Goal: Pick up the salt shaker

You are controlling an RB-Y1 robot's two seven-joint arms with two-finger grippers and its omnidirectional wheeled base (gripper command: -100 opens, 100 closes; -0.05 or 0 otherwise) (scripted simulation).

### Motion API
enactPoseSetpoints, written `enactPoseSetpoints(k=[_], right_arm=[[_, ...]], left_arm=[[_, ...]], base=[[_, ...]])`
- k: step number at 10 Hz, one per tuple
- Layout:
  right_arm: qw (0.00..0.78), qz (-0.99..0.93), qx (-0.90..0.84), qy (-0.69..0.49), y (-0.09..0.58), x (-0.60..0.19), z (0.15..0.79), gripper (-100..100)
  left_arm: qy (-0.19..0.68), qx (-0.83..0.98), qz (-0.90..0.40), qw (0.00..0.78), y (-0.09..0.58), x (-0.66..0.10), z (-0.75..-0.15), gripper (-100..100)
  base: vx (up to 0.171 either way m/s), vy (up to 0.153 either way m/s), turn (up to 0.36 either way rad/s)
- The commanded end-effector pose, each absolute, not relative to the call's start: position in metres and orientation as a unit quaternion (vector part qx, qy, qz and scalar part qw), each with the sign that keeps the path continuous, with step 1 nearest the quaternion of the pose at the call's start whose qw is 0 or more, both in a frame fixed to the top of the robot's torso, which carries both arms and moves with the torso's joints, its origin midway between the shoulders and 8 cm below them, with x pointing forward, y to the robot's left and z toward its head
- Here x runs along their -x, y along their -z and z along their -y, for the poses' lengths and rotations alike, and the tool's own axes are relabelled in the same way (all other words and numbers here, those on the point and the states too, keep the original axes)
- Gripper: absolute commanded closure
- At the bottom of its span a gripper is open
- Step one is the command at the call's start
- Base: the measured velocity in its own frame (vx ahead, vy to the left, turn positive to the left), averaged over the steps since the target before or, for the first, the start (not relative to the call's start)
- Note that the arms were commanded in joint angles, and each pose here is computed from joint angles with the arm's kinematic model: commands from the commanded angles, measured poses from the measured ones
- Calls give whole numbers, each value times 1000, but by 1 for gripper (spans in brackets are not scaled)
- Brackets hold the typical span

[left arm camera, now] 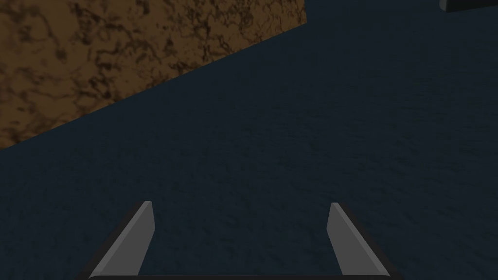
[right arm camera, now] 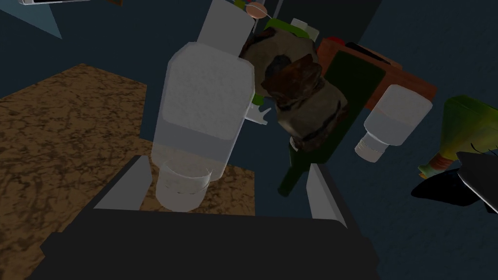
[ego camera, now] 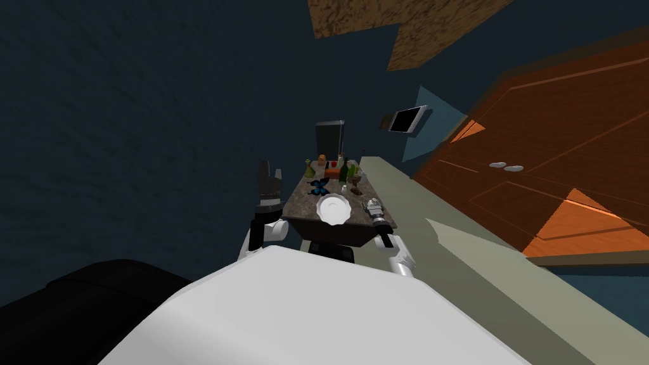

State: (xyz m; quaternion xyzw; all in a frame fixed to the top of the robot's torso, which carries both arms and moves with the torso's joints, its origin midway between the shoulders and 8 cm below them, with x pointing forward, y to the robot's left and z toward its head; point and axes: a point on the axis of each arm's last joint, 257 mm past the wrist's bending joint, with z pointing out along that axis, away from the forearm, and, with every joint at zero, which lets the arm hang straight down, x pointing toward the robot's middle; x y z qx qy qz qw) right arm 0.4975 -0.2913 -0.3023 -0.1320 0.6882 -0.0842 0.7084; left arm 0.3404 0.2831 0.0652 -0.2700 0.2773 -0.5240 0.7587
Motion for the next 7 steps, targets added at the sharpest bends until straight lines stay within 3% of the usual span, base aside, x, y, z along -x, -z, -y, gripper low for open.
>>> enactPoseSetpoints(k=[1,7], right_arm=[[709,-688,133,82,302,-498,288,-100],[709,-688,133,82,302,-498,288,-100]], left_arm=[[524,270,-277,759,-65,-340,-283,0],[524,270,-277,759,-65,-340,-283,0]], base=[[-6,8,-24],[-1,-7,-4]])
